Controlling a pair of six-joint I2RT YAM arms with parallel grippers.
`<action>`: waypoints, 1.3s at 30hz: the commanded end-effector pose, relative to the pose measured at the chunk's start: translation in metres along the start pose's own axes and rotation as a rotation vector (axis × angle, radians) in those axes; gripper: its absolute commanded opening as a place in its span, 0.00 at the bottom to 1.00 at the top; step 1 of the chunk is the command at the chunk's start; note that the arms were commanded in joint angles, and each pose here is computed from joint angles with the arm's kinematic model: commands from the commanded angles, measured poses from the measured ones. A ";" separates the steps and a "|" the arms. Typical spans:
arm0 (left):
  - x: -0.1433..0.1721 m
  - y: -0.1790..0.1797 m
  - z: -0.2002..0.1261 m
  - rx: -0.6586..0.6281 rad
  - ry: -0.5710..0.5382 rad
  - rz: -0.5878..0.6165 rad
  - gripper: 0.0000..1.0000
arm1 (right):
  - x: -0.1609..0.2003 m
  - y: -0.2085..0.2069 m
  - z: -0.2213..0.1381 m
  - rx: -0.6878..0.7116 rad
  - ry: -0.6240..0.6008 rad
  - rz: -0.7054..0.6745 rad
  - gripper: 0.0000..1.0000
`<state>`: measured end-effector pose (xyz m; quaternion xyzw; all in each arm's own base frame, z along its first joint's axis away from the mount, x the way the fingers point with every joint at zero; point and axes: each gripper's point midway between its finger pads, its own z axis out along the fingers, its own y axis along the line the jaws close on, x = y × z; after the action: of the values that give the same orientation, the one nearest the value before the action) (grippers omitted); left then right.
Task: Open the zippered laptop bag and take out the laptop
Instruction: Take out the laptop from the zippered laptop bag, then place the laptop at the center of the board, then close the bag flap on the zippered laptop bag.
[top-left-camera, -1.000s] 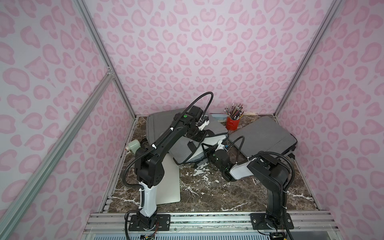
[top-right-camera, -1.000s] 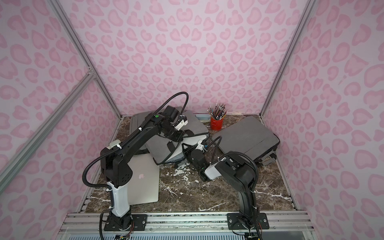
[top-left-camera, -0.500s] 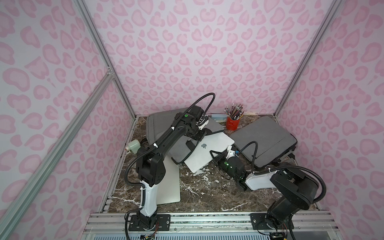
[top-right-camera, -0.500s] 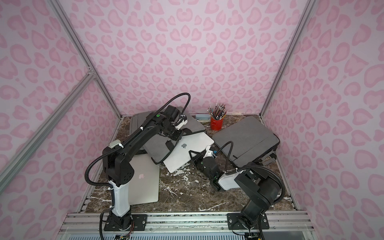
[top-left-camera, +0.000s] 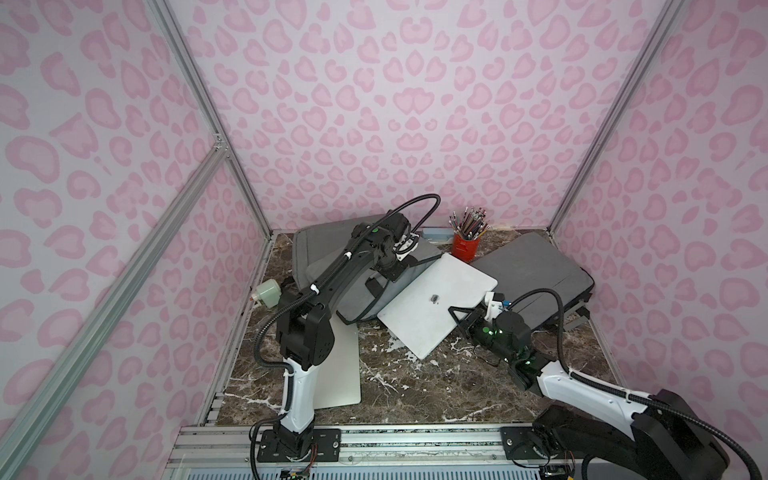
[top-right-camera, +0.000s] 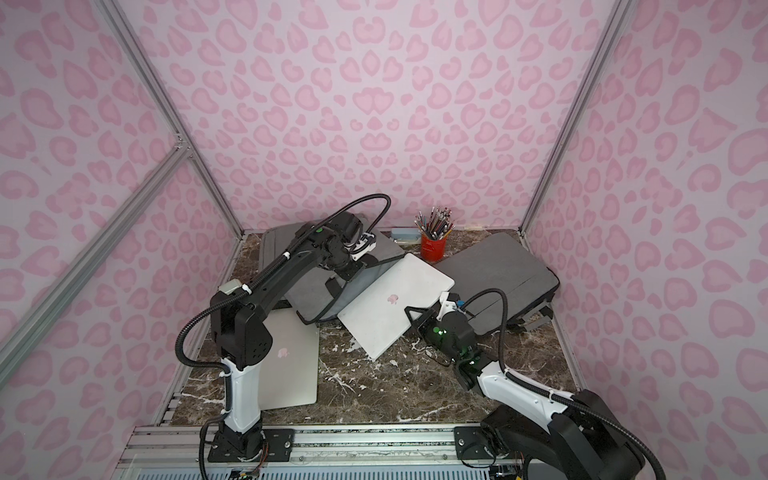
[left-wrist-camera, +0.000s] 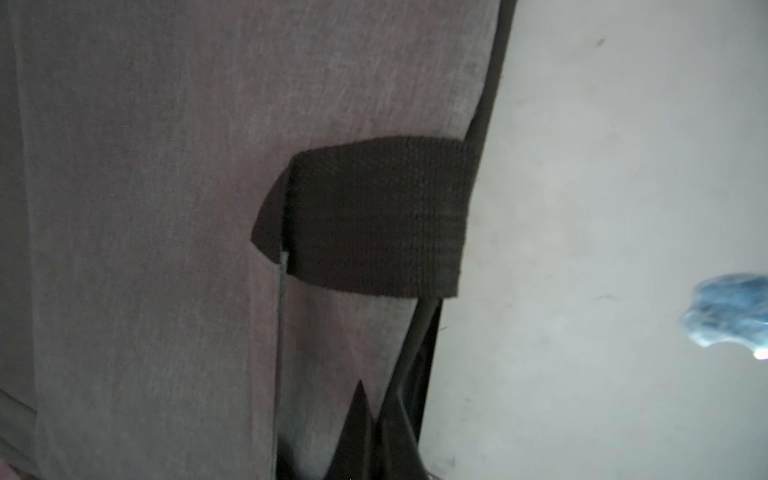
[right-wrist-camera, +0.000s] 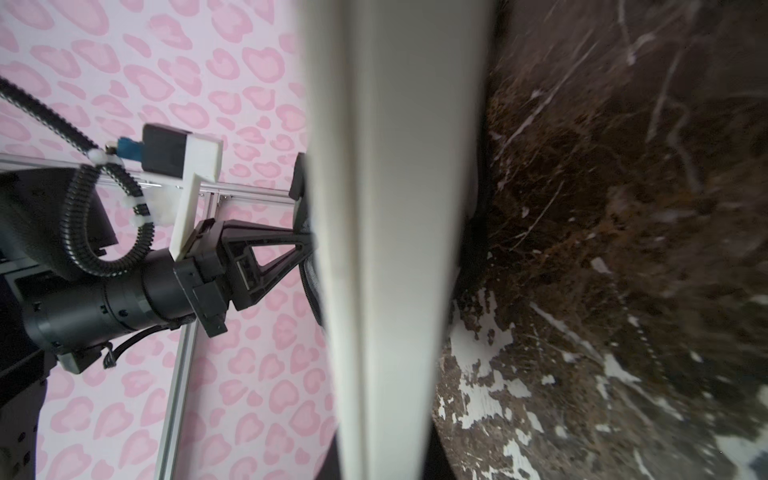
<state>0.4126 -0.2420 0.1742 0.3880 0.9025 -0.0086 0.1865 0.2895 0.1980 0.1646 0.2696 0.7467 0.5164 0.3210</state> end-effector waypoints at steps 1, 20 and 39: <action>0.008 0.017 0.000 -0.086 0.046 0.118 0.01 | -0.009 0.020 -0.013 -0.086 0.017 -0.033 0.00; 0.032 0.075 0.017 -0.245 0.144 0.606 0.02 | 0.007 -0.010 -0.030 -0.042 0.454 -0.164 0.00; 0.073 0.094 0.031 -0.251 0.163 0.755 0.02 | 0.084 -0.037 -0.014 -0.046 0.800 -0.192 0.00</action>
<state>0.4400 -0.1343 0.1283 0.6593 0.7134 0.1907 0.1416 0.2229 0.2247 0.0988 0.0222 0.8477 0.5279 0.0466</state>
